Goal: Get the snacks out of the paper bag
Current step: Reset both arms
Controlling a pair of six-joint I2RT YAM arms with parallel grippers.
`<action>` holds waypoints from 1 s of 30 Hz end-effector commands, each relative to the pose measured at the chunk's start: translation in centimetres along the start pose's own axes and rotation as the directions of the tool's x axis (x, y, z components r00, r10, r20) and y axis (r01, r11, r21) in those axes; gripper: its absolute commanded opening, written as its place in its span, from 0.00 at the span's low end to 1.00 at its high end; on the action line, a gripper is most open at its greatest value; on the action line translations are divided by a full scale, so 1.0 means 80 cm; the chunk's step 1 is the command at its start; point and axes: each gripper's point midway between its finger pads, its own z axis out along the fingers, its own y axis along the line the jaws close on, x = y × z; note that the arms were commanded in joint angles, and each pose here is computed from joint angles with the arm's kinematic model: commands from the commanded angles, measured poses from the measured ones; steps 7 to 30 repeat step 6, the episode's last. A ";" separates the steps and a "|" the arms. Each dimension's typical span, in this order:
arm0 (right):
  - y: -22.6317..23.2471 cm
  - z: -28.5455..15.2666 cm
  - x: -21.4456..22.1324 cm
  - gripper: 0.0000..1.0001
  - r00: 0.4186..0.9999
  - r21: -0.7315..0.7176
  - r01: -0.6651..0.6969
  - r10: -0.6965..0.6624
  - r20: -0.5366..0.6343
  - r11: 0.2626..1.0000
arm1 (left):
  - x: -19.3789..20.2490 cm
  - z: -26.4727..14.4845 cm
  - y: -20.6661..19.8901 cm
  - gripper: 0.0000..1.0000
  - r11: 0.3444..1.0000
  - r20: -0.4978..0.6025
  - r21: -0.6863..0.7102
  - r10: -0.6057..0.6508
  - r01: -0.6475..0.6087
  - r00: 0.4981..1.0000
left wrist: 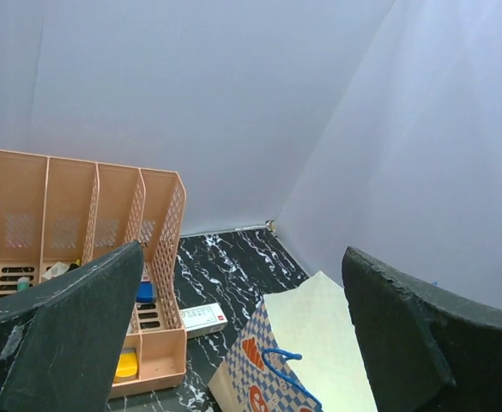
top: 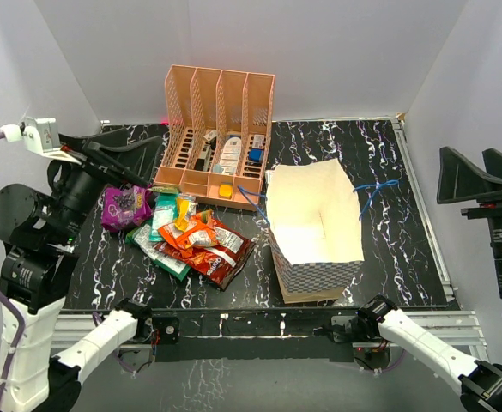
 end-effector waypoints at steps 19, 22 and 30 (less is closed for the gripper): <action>0.002 0.019 0.002 0.98 1.000 0.029 0.026 -0.026 -0.012 0.999 | -0.010 -0.021 0.006 0.98 0.998 0.048 -0.024 0.052 -0.051 0.997; 0.002 0.019 0.002 0.98 1.000 0.029 0.026 -0.026 -0.012 0.999 | -0.010 -0.021 0.006 0.98 0.998 0.048 -0.024 0.052 -0.051 0.997; 0.002 0.019 0.002 0.98 1.000 0.029 0.026 -0.026 -0.012 0.999 | -0.010 -0.021 0.006 0.98 0.998 0.048 -0.024 0.052 -0.051 0.997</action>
